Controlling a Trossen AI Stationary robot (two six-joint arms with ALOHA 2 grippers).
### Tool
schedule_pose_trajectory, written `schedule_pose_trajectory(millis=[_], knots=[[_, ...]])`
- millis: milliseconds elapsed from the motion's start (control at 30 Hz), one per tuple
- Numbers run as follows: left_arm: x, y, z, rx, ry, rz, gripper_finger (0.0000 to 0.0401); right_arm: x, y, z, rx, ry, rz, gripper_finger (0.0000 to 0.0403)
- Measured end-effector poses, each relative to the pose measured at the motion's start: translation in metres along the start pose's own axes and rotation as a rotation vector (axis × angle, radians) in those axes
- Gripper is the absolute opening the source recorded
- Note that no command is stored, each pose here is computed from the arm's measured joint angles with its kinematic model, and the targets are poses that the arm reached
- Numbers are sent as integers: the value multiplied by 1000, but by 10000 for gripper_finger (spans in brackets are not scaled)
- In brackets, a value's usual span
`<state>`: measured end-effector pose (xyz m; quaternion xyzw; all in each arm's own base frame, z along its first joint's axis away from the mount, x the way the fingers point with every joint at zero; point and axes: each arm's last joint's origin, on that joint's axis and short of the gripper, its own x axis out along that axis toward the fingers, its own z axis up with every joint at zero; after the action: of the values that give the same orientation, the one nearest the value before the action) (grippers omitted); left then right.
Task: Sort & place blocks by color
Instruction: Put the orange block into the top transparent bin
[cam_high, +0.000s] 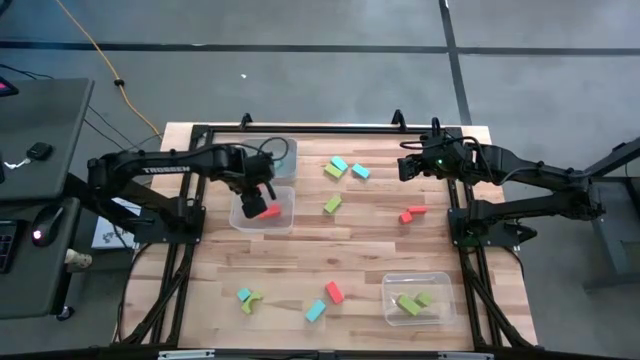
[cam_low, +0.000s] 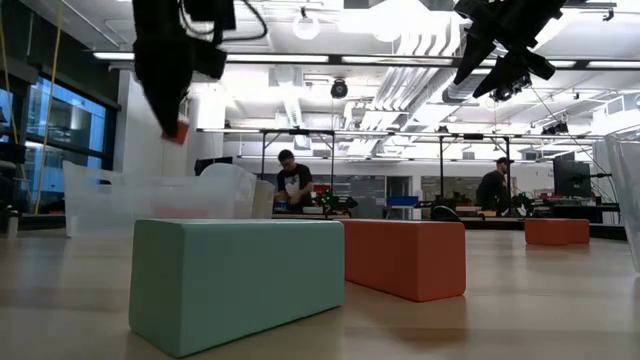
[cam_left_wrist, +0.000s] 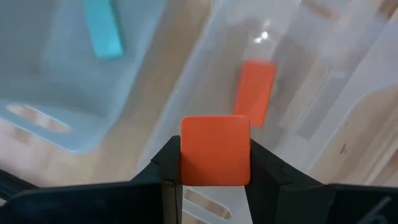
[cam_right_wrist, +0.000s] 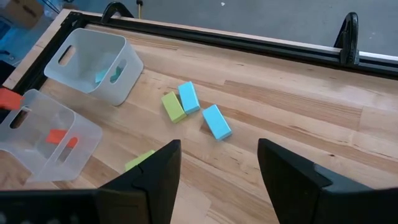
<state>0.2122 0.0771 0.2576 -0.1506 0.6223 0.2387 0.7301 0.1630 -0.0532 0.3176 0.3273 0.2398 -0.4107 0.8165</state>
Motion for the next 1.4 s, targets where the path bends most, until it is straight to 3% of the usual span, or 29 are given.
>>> schedule_pose_trajectory(millis=[500, 833, 1400], knots=[[48, -2, -25, -12, 100, -35, 83, 0, 0, 0, 3, 0, 0, 204], [71, -4, -34, -37, 93, -69, 83, 0, 0, 0, 4, -6, -5, 204], [94, -9, -26, 19, 154, -86, 83, 0, 2, 2, 13, -23, 13, 204]])
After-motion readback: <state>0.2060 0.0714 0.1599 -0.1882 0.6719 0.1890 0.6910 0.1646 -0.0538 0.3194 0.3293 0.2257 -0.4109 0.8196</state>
